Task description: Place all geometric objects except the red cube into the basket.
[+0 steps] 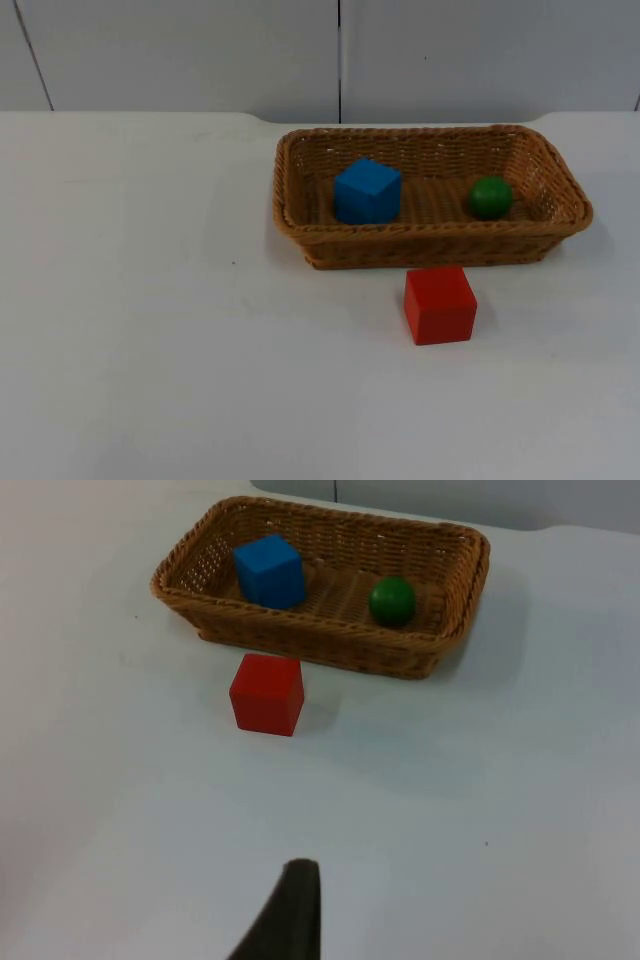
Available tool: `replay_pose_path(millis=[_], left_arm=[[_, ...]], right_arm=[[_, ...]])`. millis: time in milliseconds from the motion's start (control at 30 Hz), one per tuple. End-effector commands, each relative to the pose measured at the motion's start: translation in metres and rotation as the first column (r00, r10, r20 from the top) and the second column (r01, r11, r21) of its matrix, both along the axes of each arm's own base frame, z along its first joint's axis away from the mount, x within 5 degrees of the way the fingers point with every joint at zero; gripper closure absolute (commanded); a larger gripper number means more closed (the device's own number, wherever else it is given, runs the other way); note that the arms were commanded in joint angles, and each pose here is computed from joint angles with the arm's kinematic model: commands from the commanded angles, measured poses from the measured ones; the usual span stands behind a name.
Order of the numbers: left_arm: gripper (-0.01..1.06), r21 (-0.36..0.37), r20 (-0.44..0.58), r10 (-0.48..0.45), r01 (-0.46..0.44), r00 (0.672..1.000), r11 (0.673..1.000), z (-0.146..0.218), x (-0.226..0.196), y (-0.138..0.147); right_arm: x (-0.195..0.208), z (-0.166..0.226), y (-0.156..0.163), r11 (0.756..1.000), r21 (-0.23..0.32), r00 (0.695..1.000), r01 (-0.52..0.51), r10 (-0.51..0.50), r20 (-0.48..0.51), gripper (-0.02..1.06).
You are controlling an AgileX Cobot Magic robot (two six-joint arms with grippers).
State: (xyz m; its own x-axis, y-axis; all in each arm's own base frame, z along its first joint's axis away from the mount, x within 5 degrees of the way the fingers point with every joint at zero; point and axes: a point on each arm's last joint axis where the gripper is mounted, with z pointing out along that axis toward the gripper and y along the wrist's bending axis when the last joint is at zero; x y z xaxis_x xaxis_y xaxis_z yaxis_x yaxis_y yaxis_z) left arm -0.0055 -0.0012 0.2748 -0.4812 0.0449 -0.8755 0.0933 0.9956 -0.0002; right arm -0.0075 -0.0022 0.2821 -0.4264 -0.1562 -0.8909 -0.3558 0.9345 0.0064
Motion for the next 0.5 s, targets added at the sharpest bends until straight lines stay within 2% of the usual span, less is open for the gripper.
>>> replay_pose_path(millis=[0,67,167,467], left_arm=[[0.00,-0.008,0.010,0.010,-0.010,1.000,1.000,-0.0003,0.0005,-0.0001],[0.00,-0.008,0.010,0.010,-0.010,1.000,1.000,-0.0003,0.0005,-0.0001],[0.00,-0.010,0.010,0.013,-0.013,1.000,1.000,-0.0003,0.0006,0.0001],[0.00,-0.010,0.010,0.013,-0.013,1.000,1.000,-0.0003,0.0006,0.0001]], right_arm=[[0.0002,-0.0016,0.0004,1.000,-0.012,1.000,-0.010,0.010,0.003,0.16],[-0.0005,-0.0015,0.0023,0.999,-0.023,0.999,-0.041,0.041,0.007,0.13],[-0.0004,-0.0017,0.0018,0.999,-0.023,0.999,-0.035,0.035,0.005,0.09],[-0.0004,-0.0017,0.0018,0.999,-0.021,0.999,-0.034,0.034,0.005,0.09]])
